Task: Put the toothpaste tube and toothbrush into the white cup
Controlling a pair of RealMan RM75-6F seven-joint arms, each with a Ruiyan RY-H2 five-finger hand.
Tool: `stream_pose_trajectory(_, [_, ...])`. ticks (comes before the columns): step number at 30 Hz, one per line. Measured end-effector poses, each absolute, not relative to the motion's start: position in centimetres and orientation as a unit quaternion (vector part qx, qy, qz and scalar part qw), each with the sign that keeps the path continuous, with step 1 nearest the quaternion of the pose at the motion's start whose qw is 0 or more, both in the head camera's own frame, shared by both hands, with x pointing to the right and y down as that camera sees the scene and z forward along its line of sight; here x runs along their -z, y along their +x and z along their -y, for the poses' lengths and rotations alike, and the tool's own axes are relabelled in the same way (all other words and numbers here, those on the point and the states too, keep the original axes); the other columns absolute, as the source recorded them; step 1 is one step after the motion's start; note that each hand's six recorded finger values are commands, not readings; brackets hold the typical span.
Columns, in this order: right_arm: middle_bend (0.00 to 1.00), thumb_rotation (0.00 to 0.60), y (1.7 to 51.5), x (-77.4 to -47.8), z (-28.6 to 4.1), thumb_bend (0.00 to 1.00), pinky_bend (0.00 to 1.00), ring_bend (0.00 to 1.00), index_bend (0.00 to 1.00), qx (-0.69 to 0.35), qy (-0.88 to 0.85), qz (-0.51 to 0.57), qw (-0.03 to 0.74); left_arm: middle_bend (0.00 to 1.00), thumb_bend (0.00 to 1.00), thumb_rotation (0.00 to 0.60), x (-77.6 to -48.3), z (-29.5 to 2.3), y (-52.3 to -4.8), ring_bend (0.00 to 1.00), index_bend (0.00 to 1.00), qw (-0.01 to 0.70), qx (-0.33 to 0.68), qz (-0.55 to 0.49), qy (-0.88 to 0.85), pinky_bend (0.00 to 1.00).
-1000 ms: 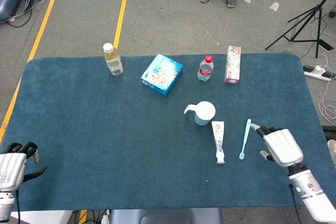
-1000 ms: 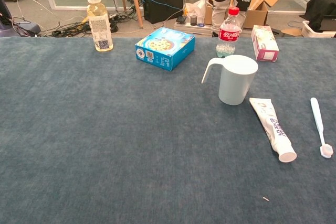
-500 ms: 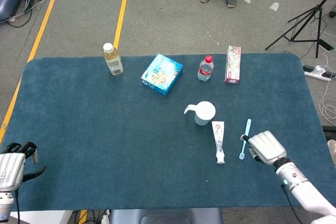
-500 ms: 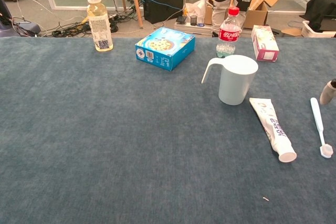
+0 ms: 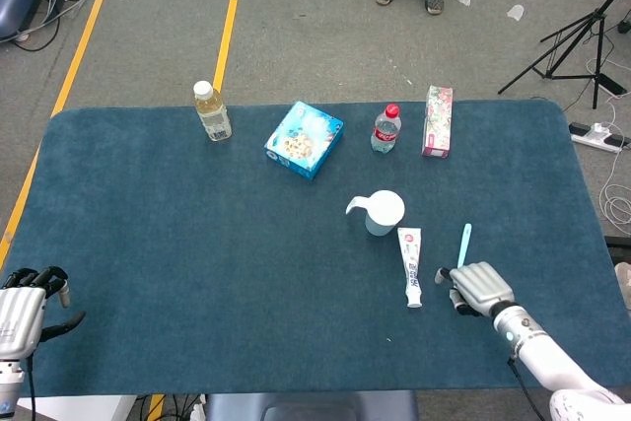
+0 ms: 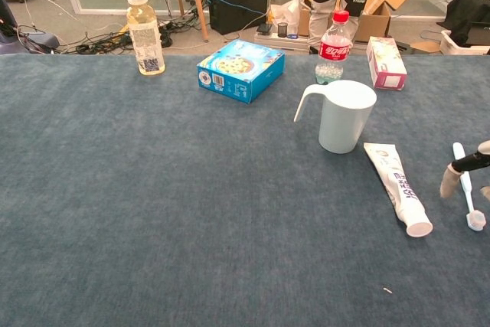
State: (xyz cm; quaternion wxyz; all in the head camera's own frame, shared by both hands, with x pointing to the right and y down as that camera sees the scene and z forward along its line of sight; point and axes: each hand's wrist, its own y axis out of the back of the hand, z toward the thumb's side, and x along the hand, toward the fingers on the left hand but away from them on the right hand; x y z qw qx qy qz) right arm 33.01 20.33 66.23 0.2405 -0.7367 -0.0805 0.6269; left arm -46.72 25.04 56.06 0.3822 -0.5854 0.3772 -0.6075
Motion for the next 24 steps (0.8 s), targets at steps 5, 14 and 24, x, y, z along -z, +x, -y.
stream_pose_trajectory(5, [1.00, 0.600, 32.3, -67.0, -20.3, 0.65, 1.00, 1.00, 0.32, -0.623, -0.742, 0.077, 0.235, 0.40, 0.00, 0.600, -55.9, -25.0, -46.8, 0.46, 0.67, 0.383, 0.607, -0.379, -0.584, 0.30])
stream_pose_trajectory(14, [1.00, 0.600, 29.9, -68.1, -20.4, 0.66, 1.00, 1.00, 0.32, -0.603, -0.763, 0.070, 0.222, 0.40, 0.00, 0.600, -55.6, -24.9, -47.0, 0.46, 0.67, 0.383, 0.608, -0.383, -0.581, 0.31])
stream_pose_trajectory(24, [1.00, 0.600, 26.9, -68.6, -20.7, 0.68, 1.00, 1.00, 0.32, -0.568, -0.794, 0.064, 0.206, 0.40, 0.00, 0.600, -55.1, -24.7, -47.4, 0.46, 0.67, 0.383, 0.611, -0.390, -0.572, 0.31])
